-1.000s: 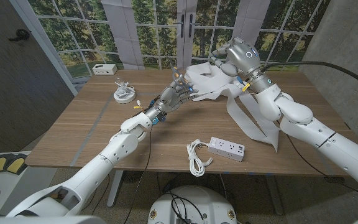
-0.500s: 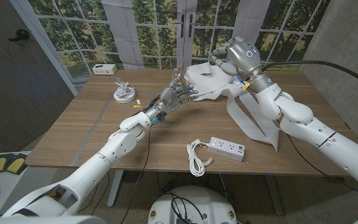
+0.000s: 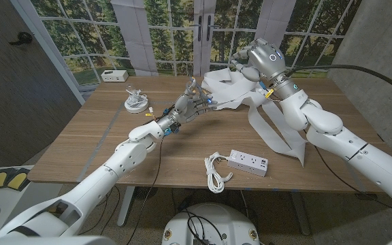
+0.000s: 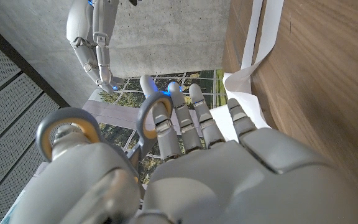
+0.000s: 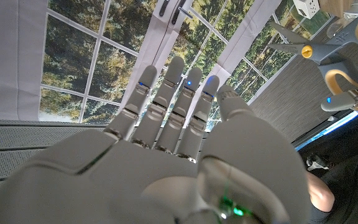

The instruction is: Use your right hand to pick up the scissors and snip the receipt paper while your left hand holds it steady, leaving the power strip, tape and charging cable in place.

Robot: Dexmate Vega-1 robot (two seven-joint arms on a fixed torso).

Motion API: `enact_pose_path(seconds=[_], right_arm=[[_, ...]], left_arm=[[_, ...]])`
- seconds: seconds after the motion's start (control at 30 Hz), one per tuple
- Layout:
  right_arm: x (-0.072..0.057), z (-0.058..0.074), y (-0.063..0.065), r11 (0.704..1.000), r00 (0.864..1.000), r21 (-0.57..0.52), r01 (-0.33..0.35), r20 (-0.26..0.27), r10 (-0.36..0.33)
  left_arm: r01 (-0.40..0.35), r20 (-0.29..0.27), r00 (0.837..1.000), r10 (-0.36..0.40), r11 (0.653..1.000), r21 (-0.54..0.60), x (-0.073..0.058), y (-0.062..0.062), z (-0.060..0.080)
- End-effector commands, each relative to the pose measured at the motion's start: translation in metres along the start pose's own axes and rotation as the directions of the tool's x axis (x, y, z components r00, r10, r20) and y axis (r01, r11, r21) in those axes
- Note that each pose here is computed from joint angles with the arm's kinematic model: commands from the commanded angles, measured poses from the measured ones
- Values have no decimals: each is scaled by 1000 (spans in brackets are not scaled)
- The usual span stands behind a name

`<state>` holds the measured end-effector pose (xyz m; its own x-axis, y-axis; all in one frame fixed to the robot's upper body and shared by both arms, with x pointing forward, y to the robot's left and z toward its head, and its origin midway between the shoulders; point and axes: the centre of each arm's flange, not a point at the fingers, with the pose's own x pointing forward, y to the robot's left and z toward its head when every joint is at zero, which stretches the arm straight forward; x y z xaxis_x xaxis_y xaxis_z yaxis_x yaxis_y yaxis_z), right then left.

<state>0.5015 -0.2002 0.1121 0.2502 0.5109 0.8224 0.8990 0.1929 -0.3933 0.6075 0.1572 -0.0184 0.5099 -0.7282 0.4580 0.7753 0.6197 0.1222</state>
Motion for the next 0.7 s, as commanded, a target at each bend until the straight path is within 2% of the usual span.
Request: enact_pose_path(seconds=[0.03, 0.37, 0.7], right_arm=[[2, 0, -1, 1000, 1000, -9, 4, -2, -4], [1, -3, -5, 1000, 1000, -16, 25, -11, -25], [-1, -5, -7, 1000, 1000, -28, 13, -24, -14]], left_arm=[[12, -34, 999, -11, 1000, 23, -4, 2, 5], [62, -89, 994, -56, 996, 64, -7, 3, 14], [70, -79, 995, -65, 996, 62, -4, 3, 18]])
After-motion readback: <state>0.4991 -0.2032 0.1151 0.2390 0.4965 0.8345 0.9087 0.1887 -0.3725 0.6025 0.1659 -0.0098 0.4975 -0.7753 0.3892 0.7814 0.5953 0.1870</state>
